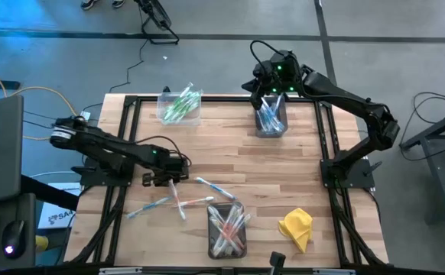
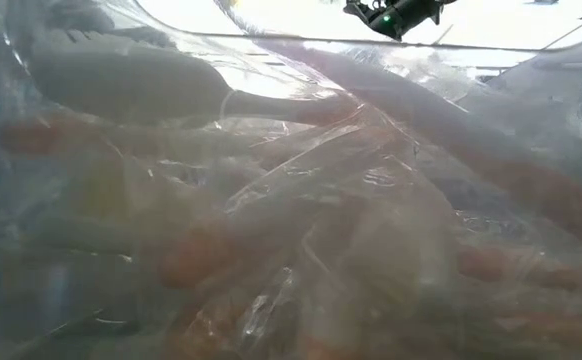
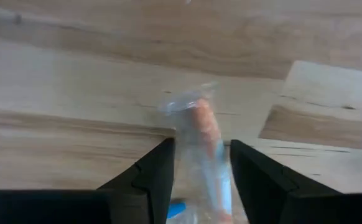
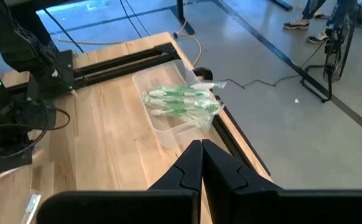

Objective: Pick & Place Toothbrushes
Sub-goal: Put the orange toothbrush into the bottom black bin

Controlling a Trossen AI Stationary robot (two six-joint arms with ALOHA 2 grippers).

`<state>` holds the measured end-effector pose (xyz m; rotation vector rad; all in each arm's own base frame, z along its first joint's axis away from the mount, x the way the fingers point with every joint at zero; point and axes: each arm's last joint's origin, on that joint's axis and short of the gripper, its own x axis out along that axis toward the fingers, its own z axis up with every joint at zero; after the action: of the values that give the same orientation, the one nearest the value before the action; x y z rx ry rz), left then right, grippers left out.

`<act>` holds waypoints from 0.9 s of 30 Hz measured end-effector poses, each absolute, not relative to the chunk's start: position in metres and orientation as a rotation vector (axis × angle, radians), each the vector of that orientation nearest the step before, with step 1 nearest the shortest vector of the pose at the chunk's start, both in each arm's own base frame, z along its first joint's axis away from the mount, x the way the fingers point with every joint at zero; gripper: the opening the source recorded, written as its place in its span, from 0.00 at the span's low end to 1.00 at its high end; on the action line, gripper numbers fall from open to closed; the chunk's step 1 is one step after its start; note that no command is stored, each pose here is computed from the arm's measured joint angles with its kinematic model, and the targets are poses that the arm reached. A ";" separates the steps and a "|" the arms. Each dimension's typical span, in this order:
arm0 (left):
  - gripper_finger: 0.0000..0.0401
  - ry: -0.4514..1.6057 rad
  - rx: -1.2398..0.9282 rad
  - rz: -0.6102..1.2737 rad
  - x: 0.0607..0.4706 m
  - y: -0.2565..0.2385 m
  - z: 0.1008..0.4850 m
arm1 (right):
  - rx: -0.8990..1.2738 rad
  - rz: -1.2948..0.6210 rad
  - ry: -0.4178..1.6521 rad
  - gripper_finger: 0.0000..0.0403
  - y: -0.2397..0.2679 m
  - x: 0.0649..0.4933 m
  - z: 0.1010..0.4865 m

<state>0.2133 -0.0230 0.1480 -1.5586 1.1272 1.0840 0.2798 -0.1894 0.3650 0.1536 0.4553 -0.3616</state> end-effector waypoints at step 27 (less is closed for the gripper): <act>0.02 1.099 -1.570 0.989 0.223 -0.024 0.147 | 0.133 -0.364 0.410 0.01 -0.191 0.281 0.369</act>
<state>0.2231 -0.0240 0.1472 -1.5704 1.0993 0.9891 0.2815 -0.1906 0.3693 0.1334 0.4100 -0.3639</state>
